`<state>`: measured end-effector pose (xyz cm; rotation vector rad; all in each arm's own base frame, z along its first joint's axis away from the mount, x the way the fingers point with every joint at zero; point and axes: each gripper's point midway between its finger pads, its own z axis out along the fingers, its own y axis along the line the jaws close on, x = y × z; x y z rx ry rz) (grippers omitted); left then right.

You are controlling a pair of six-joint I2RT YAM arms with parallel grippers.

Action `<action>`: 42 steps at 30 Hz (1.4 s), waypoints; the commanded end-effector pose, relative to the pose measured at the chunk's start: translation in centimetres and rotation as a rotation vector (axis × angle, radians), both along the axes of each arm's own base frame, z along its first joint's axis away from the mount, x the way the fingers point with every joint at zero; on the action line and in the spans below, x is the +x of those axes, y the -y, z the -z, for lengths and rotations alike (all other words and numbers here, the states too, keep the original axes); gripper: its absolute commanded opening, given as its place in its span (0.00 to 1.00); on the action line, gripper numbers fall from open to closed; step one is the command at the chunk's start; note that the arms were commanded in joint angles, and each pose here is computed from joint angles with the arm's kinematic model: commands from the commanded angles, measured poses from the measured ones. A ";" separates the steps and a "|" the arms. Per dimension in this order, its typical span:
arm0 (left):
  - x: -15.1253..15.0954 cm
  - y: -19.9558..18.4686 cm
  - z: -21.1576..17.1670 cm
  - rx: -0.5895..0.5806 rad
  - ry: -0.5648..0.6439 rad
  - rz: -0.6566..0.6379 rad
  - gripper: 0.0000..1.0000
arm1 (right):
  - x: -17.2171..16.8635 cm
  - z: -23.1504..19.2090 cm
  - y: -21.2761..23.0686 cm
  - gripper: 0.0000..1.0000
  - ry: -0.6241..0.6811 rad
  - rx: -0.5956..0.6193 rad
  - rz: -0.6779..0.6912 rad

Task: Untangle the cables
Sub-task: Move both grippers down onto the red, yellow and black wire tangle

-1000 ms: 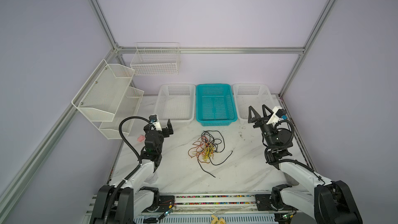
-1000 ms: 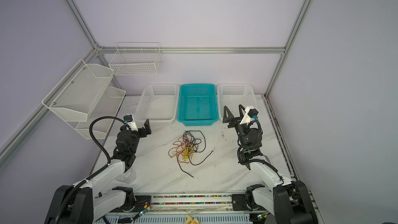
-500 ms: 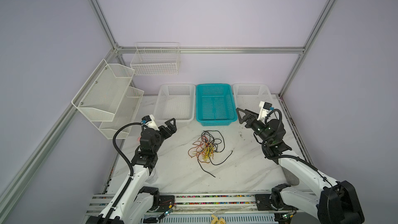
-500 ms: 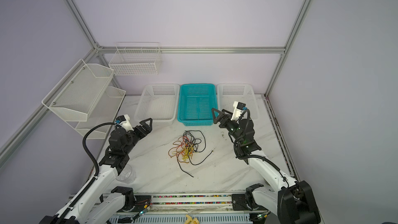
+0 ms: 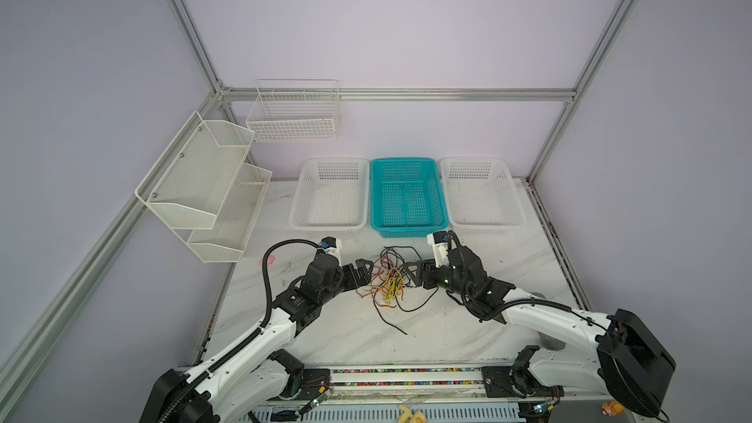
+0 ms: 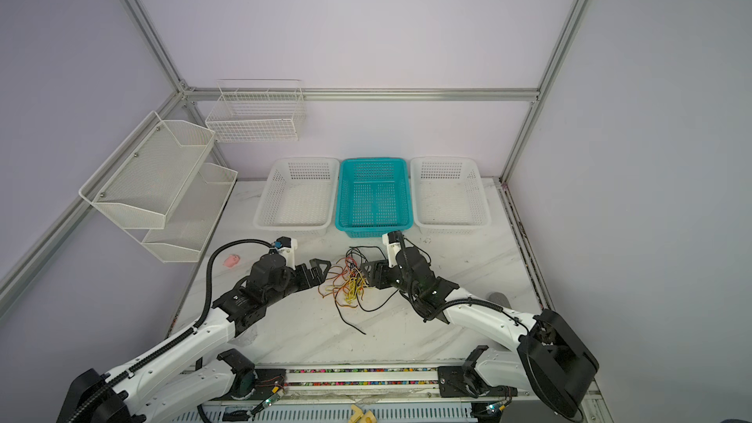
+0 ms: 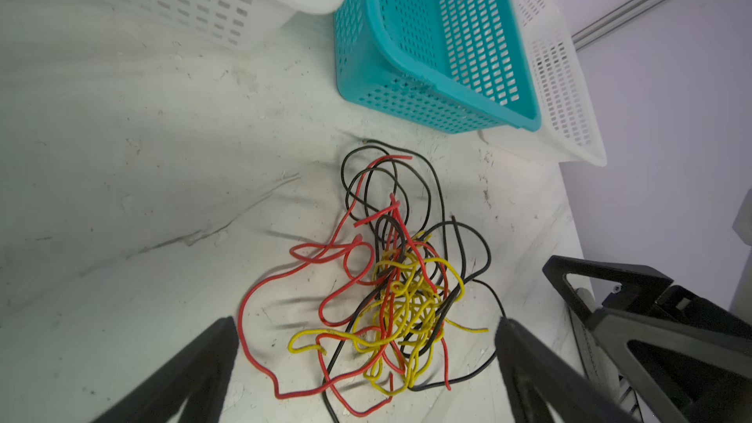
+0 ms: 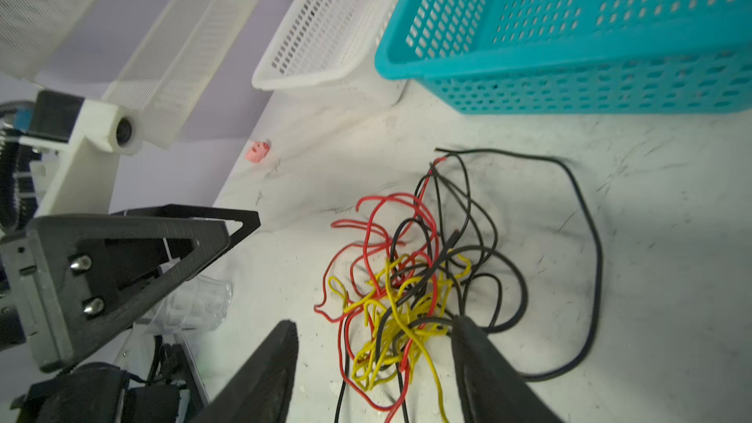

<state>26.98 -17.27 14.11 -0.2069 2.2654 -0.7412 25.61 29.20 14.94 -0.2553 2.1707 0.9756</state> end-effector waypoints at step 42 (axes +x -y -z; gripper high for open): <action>-1.7 6.9 7.0 -0.028 -0.109 0.156 0.53 | -3.6 0.5 -3.7 0.00 0.002 -0.009 -0.113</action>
